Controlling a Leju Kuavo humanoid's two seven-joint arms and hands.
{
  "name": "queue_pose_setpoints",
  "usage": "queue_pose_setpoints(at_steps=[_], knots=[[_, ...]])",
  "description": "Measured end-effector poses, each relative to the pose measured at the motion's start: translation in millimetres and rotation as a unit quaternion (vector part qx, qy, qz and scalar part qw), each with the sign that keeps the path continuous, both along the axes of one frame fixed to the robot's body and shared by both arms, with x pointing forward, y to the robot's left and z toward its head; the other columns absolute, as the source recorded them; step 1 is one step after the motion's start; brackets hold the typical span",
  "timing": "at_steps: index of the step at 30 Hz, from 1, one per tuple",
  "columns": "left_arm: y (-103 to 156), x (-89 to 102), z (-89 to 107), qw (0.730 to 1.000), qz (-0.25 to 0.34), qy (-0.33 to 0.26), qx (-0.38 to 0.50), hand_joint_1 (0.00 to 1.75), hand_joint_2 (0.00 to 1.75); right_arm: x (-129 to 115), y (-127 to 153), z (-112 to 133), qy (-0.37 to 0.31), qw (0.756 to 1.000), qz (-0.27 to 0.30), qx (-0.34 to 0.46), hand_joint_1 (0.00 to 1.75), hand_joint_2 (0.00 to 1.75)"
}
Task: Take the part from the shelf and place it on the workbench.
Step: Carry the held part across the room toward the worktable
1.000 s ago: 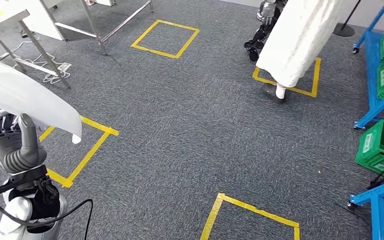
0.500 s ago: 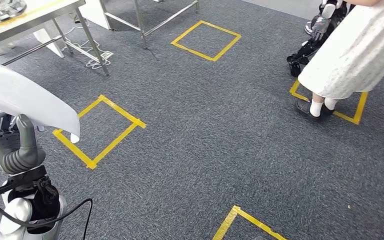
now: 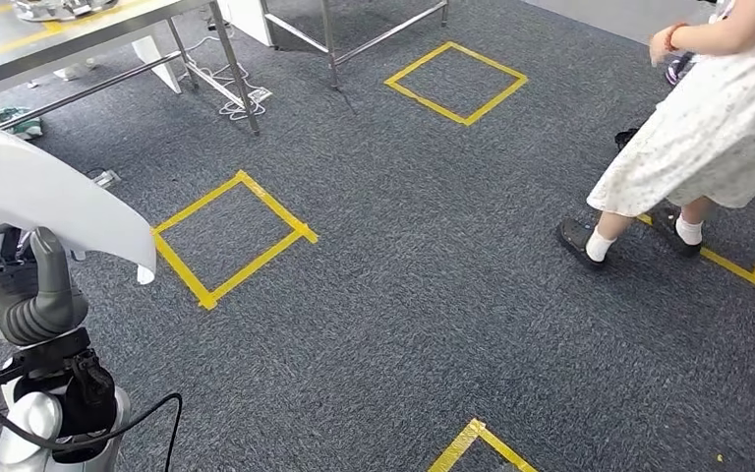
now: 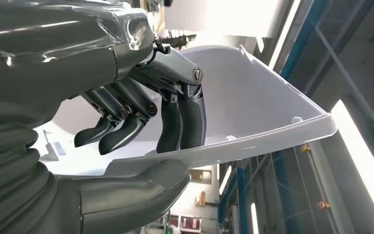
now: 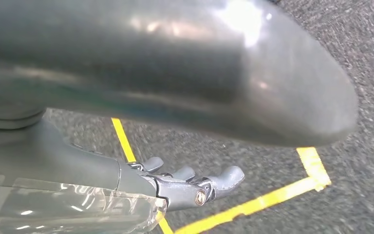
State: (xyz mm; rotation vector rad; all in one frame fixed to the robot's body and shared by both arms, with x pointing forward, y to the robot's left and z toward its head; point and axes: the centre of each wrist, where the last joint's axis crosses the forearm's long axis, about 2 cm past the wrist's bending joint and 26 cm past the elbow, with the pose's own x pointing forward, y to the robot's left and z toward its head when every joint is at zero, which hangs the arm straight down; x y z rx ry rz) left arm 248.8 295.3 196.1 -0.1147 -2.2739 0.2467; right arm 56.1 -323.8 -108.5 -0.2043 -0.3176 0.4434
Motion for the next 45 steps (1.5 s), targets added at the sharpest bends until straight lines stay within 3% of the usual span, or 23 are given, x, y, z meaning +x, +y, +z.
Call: queue_pose_setpoints(at_steps=[15, 24, 34, 45], knots=[[-5.1, 10.4, -1.3, 1.000, -0.009, 0.010, 0.014, 1.75, 1.75, 8.4, 1.4, 1.2, 0.005, 1.000, 0.011, 0.000, 0.00, 0.00], [-13.6, 23.7, -8.8, 0.999, -0.040, 0.021, 0.027, 1.75, 1.75, -2.2, 4.9, -0.6, 0.003, 1.000, -0.029, 0.003, 0.00, 0.00], [-21.3, 20.4, -11.3, 0.996, -0.049, 0.043, 0.054, 1.75, 1.75, 3.2, 15.5, -0.3, 0.001, 1.000, -0.028, 0.012, 0.00, 0.00], [-32.0, 20.1, -10.5, 0.996, -0.064, 0.048, 0.048, 1.75, 1.75, 7.2, 0.7, 1.0, 0.005, 0.999, -0.041, -0.019, 0.00, 0.00]])
